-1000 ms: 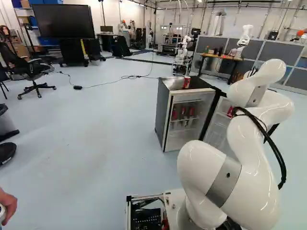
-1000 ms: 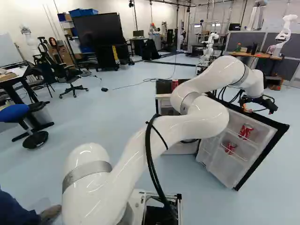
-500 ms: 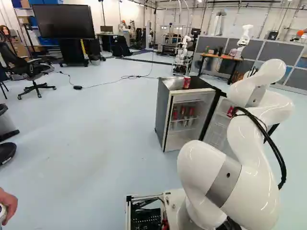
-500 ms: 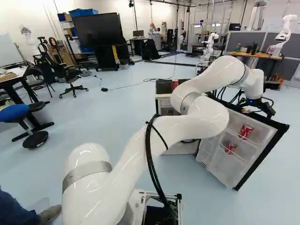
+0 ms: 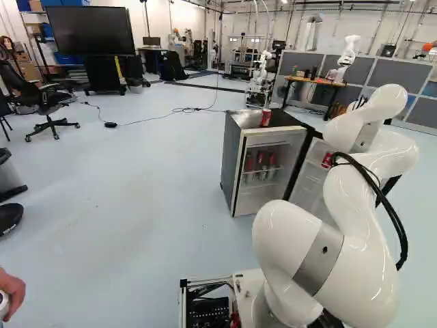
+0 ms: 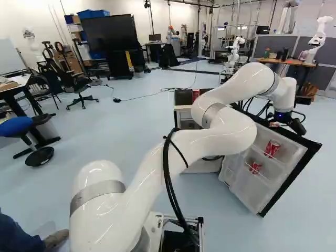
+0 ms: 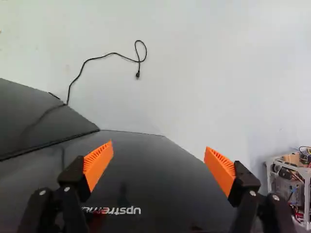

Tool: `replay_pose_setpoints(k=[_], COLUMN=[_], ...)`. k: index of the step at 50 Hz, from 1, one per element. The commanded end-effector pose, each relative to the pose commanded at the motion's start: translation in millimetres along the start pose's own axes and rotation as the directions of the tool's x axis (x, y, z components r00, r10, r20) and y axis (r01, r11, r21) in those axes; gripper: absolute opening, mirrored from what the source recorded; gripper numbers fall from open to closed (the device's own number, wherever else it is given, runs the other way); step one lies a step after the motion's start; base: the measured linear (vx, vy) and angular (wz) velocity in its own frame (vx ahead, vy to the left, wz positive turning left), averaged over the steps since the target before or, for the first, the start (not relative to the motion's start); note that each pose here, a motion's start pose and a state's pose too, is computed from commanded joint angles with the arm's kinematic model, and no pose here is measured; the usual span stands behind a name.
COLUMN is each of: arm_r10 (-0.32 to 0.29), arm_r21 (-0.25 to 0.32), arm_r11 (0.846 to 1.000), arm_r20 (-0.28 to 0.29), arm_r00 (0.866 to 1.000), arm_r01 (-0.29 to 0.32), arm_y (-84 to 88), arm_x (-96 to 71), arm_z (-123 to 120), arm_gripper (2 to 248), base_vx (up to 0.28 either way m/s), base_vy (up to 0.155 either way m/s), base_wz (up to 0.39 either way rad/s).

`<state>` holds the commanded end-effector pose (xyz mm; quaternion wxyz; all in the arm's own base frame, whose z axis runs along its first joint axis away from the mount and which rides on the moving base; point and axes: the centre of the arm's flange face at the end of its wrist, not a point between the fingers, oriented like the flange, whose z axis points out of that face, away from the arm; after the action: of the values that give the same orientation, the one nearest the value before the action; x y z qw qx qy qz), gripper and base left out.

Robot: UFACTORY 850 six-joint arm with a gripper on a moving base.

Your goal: Grab a drink from the fridge

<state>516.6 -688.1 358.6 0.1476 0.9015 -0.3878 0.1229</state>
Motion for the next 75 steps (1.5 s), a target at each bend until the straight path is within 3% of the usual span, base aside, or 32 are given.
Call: replay_pose_setpoints(k=[22, 38, 75], arm_r10=[0.004, 0.002, -0.051], arm_r21=[0.004, 0.009, 0.038], arm_r11=[1.000, 1.000, 0.998], arm_r20=[0.156, 0.226, 0.328], arm_r00=[0.988, 0.974, 0.943], arm_r01=[-0.004, -0.004, 0.041], arm_y=[10.8, 15.7, -15.1], arm_x=[-26.0, -47.1, -89.6], arm_z=[-8, -16, -36], arm_gripper=[247, 247, 247], base_vx=[0.000, 0.000, 0.000], base_vy=[0.000, 0.000, 0.000], base_wz=[0.000, 0.000, 0.000])
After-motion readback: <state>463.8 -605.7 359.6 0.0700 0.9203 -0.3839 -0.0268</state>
